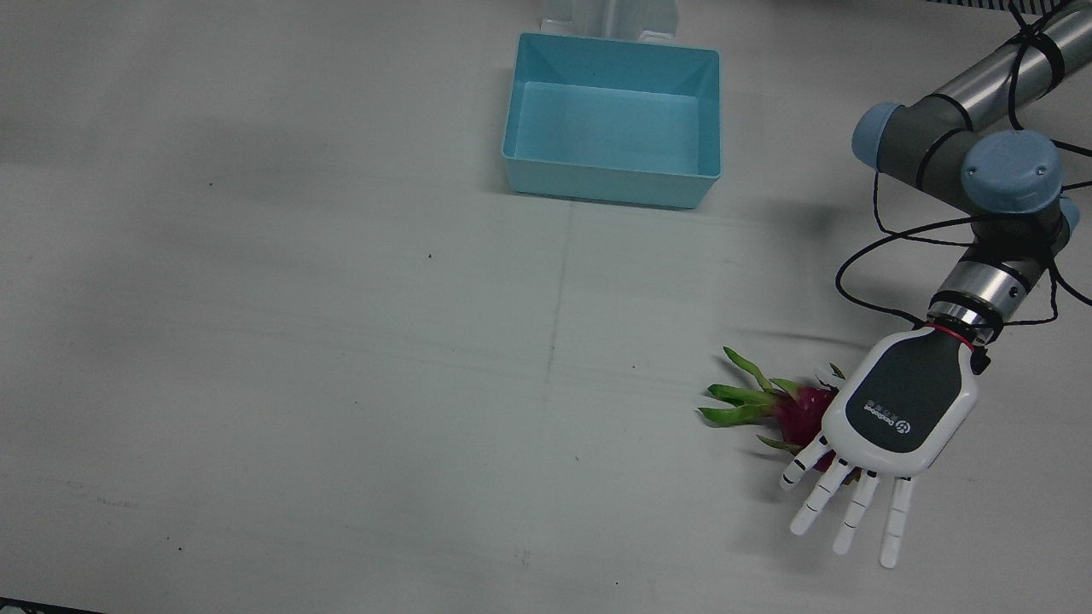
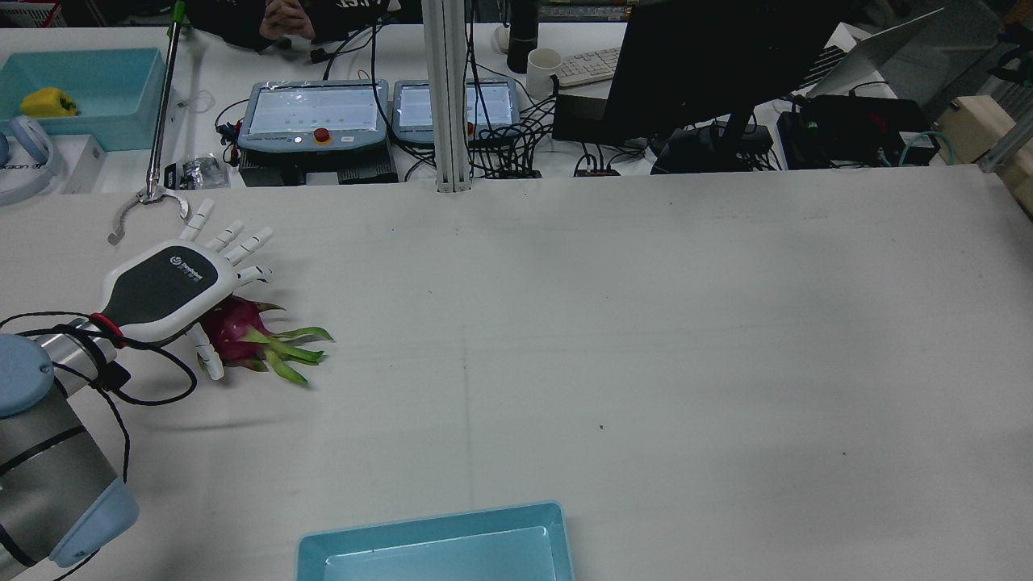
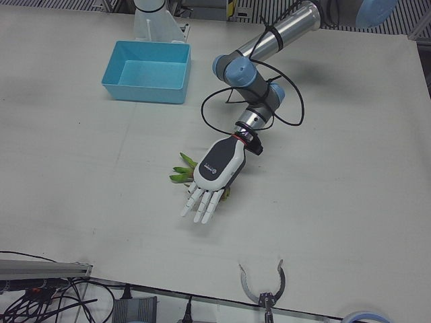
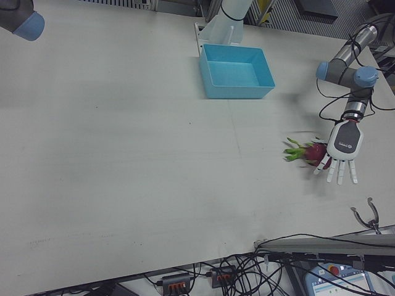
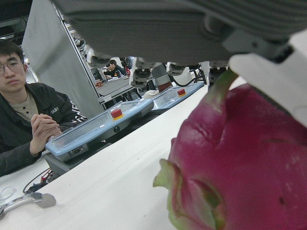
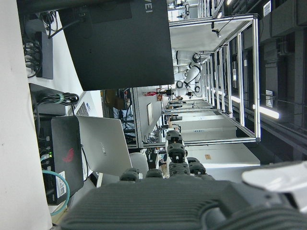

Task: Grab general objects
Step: 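Lift the dragon fruit off the table with the left hand, then carry the dragon fruit toward the light-blue tray with the left hand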

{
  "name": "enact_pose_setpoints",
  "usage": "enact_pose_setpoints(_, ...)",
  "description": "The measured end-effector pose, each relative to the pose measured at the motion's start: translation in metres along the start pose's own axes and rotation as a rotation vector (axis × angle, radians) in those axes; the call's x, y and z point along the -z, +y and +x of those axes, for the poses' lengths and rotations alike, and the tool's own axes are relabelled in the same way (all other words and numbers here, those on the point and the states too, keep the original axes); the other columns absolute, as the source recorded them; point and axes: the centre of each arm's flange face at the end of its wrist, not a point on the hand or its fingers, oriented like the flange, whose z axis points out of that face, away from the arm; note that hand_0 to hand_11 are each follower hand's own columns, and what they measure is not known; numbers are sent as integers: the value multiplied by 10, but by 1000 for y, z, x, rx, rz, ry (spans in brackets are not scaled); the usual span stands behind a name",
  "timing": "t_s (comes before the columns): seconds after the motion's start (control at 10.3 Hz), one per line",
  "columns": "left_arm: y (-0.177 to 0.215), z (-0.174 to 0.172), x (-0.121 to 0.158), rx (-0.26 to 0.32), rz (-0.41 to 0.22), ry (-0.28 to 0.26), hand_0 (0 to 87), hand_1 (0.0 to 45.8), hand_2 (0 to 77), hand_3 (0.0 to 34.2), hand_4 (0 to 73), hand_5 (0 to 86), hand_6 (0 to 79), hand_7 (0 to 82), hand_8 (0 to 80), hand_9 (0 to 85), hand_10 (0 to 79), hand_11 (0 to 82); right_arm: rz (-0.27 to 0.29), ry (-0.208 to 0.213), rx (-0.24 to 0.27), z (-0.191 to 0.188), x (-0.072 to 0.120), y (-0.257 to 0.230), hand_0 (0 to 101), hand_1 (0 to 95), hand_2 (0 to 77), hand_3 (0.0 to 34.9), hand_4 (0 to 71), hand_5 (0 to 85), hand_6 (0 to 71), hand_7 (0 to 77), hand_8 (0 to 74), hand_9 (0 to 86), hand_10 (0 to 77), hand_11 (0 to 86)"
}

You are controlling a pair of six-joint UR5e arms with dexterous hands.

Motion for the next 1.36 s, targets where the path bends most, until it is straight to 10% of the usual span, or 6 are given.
enact_pose_setpoints(0.39,14,-4,-1,1,-2,-8,457,0,0,0,125,562,49,98,142,22,5,11,0,0,0,0,0,0,1,82,16,0,0,0,0,0,0,5,0,5)
enact_pose_setpoints(1.07,-19,37,10,61,43,58,420,0,22,0,153,605,76,136,142,38,5,11,1,0,0,0,0,0,1,82,16,0,0,0,0,0,0,5,0,5)
enact_pose_setpoints(1.36,-42,58,28,203,61,117,427,0,218,0,153,605,87,147,164,49,5,11,0,0,1,0,0,0,0,82,16,0,0,0,0,0,0,5,0,5)
